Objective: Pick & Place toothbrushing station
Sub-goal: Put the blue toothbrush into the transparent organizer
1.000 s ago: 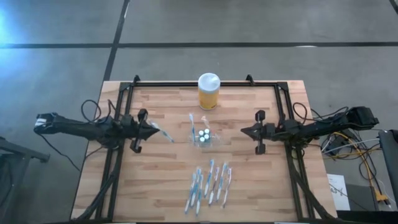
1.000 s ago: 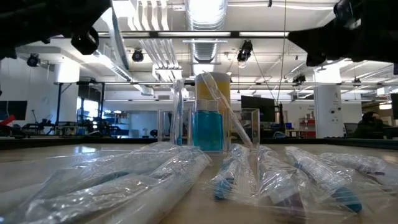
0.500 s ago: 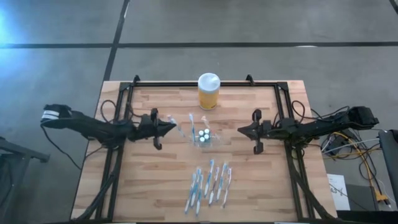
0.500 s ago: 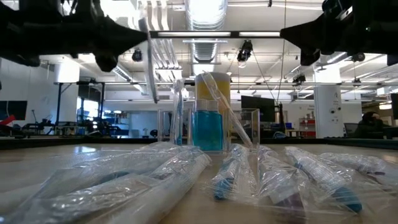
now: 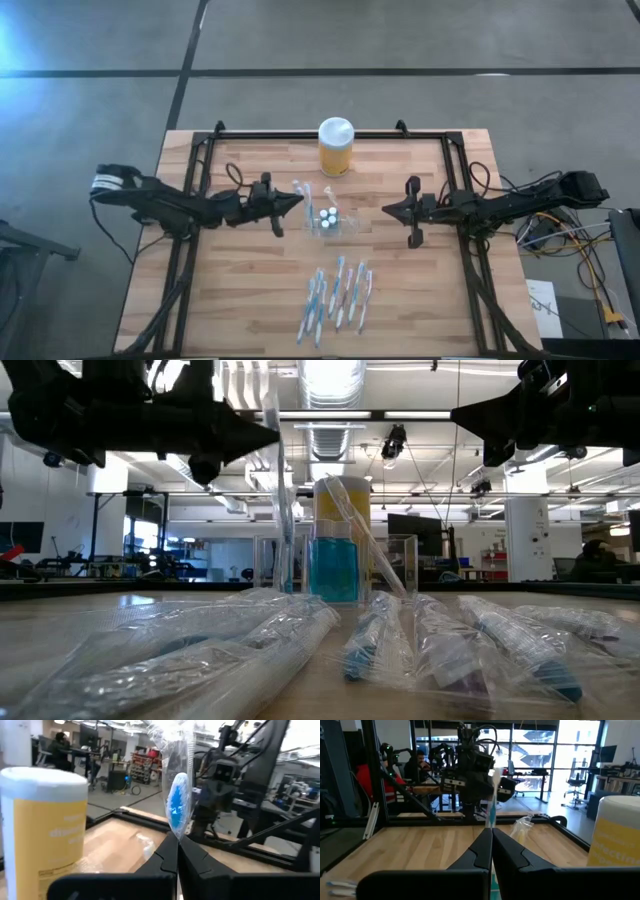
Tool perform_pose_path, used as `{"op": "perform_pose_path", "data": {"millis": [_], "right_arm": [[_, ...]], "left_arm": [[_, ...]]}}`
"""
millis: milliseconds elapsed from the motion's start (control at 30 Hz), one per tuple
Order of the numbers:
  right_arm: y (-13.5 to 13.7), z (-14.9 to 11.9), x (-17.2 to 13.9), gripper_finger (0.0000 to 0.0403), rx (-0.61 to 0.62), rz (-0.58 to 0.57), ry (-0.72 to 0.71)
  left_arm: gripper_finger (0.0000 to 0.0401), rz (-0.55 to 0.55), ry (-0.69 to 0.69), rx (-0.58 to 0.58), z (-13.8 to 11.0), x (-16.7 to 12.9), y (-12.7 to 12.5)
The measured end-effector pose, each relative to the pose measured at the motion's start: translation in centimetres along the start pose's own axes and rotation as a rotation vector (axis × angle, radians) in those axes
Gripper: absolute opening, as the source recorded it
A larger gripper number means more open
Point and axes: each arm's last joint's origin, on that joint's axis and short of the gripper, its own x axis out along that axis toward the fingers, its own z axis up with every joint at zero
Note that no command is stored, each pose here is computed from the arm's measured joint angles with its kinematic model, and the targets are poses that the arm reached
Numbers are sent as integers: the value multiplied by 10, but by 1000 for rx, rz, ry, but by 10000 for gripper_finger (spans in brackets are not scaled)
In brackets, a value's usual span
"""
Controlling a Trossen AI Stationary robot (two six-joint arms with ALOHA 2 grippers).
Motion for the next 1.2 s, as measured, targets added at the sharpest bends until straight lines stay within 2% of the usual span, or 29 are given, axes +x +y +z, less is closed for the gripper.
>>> {"op": "perform_pose_path", "data": {"millis": [300, 700, 1033, 1200], "right_arm": [[0, 0, 0, 8, -12, 0, 4], [0, -1, 0, 8, -12, 0, 4], [0, -1, 0, 8, -13, 0, 9], [0, -4, 0, 8, -14, -1, 35]], "left_arm": [[0, 67, 90, -33, -29, 11, 5], [0, 86, 155, -13, -57, 15, 10], [2, 63, 174, -6, -59, 15, 9], [19, 44, 181, -9, -58, 14, 9]]}}
